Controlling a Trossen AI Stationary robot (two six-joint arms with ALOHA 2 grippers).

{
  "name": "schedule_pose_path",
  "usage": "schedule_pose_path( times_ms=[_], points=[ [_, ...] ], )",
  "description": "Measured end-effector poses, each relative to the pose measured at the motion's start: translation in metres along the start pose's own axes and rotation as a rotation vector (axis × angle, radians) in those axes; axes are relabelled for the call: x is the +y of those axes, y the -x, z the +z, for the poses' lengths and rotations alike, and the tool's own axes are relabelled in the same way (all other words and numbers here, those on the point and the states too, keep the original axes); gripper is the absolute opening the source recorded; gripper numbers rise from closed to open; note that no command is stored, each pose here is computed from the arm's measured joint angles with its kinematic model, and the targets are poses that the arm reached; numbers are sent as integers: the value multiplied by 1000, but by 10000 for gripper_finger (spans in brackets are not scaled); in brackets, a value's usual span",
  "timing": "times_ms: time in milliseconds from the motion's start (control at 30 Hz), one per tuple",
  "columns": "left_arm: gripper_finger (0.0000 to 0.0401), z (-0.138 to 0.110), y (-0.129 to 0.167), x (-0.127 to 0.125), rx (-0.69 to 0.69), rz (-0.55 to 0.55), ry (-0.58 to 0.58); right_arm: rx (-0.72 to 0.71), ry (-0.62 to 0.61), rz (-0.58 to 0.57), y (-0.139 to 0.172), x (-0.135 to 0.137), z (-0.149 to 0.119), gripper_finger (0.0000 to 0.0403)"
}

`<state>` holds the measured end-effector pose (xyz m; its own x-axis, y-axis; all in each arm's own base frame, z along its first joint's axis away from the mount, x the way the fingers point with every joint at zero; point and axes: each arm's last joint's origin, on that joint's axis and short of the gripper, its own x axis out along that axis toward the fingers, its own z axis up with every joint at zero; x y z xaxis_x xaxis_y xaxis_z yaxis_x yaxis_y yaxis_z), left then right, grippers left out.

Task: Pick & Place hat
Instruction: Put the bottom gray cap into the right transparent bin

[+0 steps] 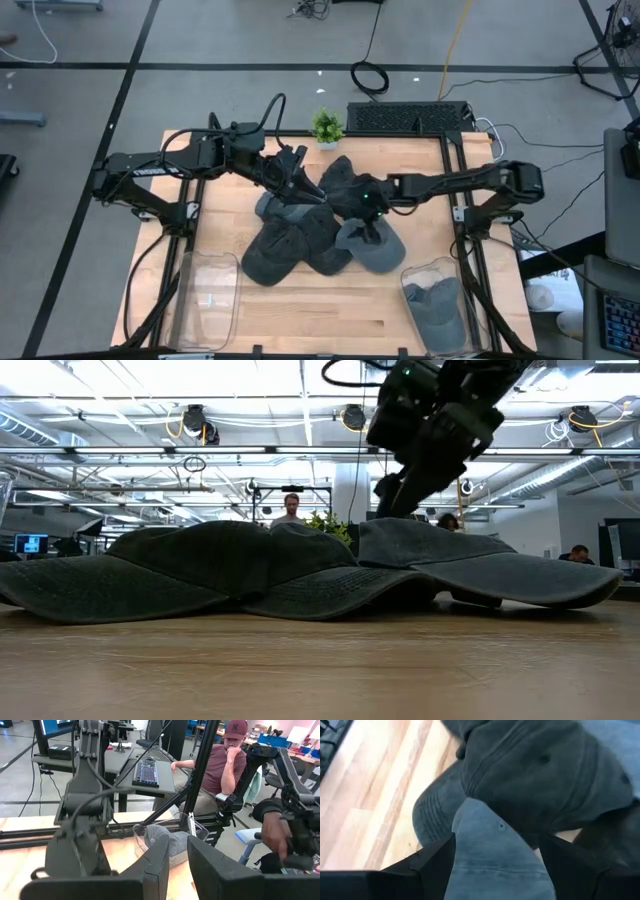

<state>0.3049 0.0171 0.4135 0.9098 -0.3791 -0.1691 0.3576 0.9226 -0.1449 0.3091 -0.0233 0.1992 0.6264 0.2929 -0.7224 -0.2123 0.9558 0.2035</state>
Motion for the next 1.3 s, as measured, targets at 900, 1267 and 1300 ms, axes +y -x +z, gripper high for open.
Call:
schedule_pose_path(
  times_ms=[900, 1267, 1300],
  points=[
    [76, 0, 0, 0, 0, 0, 0, -57, -1, 164, 59, 38, 5, 237],
    [76, 0, 0, 0, 0, 0, 0, 113, 9, 29, 11, 42, -6, 223],
    [76, 0, 0, 0, 0, 0, 0, 160, 7, 28, 6, 41, -11, 226]
  ],
)
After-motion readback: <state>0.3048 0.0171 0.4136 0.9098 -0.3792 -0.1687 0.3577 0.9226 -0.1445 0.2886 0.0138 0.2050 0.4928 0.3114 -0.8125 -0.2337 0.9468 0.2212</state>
